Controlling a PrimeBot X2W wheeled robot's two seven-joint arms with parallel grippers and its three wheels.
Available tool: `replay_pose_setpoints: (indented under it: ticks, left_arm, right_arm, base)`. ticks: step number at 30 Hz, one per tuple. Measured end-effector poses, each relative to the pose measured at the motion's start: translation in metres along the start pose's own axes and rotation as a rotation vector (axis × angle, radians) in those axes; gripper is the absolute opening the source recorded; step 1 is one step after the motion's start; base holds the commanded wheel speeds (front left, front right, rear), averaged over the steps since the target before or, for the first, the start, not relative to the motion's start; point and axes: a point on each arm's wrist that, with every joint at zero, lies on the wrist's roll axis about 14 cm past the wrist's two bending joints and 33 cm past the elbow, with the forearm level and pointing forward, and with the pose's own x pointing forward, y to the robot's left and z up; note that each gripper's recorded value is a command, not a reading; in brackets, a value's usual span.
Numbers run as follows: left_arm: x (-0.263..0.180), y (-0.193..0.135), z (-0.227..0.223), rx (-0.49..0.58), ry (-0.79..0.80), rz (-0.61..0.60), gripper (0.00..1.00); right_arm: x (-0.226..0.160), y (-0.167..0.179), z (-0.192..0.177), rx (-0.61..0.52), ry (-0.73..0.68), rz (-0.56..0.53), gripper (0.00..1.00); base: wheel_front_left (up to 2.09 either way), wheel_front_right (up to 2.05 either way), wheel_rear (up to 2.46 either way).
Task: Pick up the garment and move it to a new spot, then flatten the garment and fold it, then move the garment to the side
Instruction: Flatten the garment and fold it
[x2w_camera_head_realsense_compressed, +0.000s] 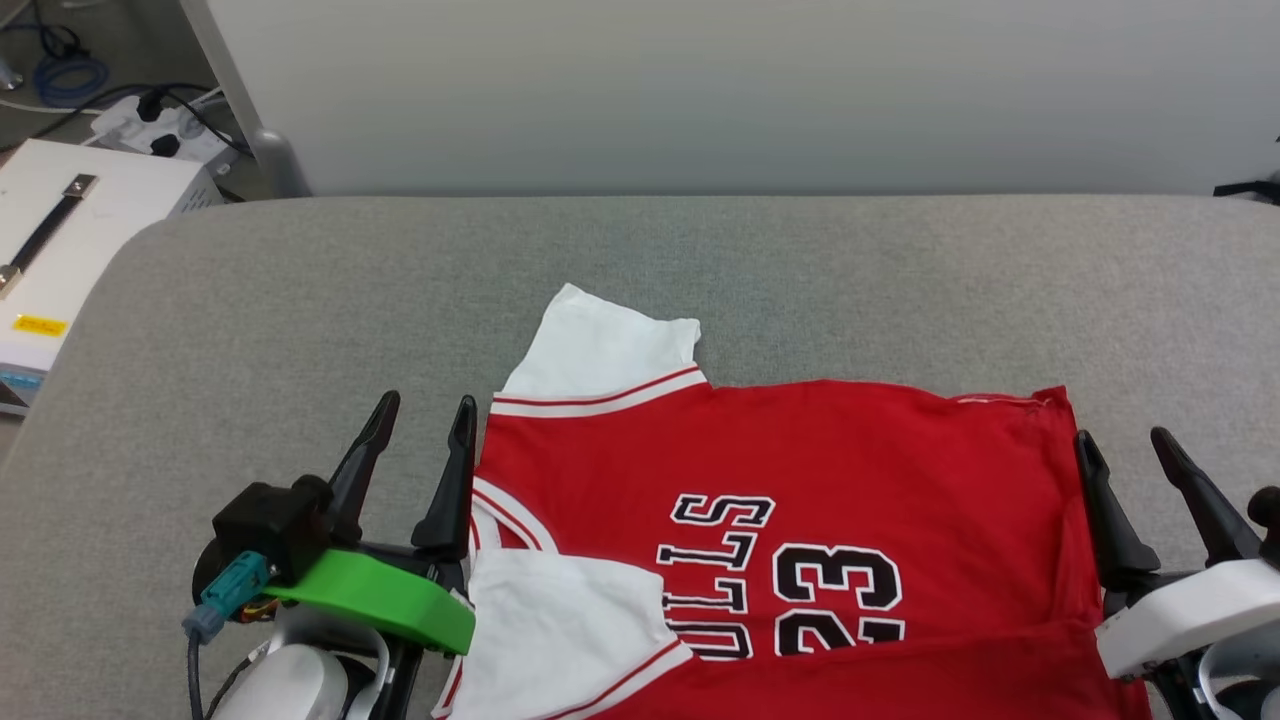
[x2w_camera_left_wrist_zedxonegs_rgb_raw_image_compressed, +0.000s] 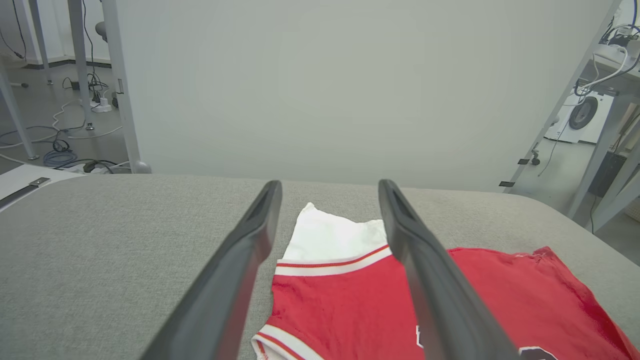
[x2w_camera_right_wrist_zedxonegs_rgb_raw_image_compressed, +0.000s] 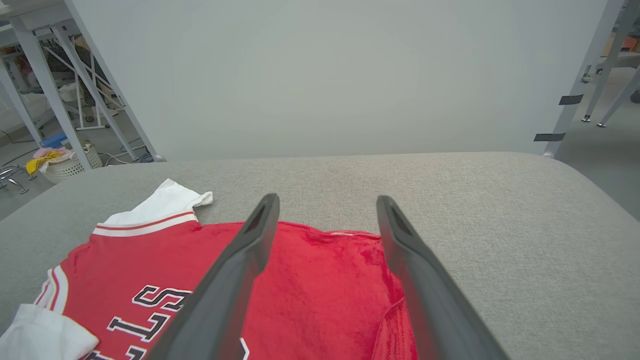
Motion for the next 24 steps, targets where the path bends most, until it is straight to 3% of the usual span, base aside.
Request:
replay_pose_setpoints:
  ticks: [9,14,18,24]
  left_arm:
    - [0.074,0.000,-0.017,0.139,0.082,-0.146,1.00]
    - [0.128,-0.001,-0.038,0.258,0.251,-0.260,1.00]
    - [0.167,0.011,-0.056,0.301,0.402,-0.269,1.00]
    - [0.195,0.025,-0.111,0.291,0.713,-0.257,1.00]
  right_arm:
    - [0.025,-0.003,-0.016,0.006,0.026,-0.010,1.00]
    - [0.037,-0.009,-0.026,0.004,0.043,-0.025,1.00]
    - [0.045,-0.013,-0.036,0.006,0.059,-0.036,1.00]
    - [0.049,-0.025,-0.055,0.005,0.099,-0.069,1.00]
  base:
    - [0.00,0.00,0.00]
    - [0.00,0.00,0.00]
    - [0.00,0.00,0.00]
    - [0.00,0.00,0.00]
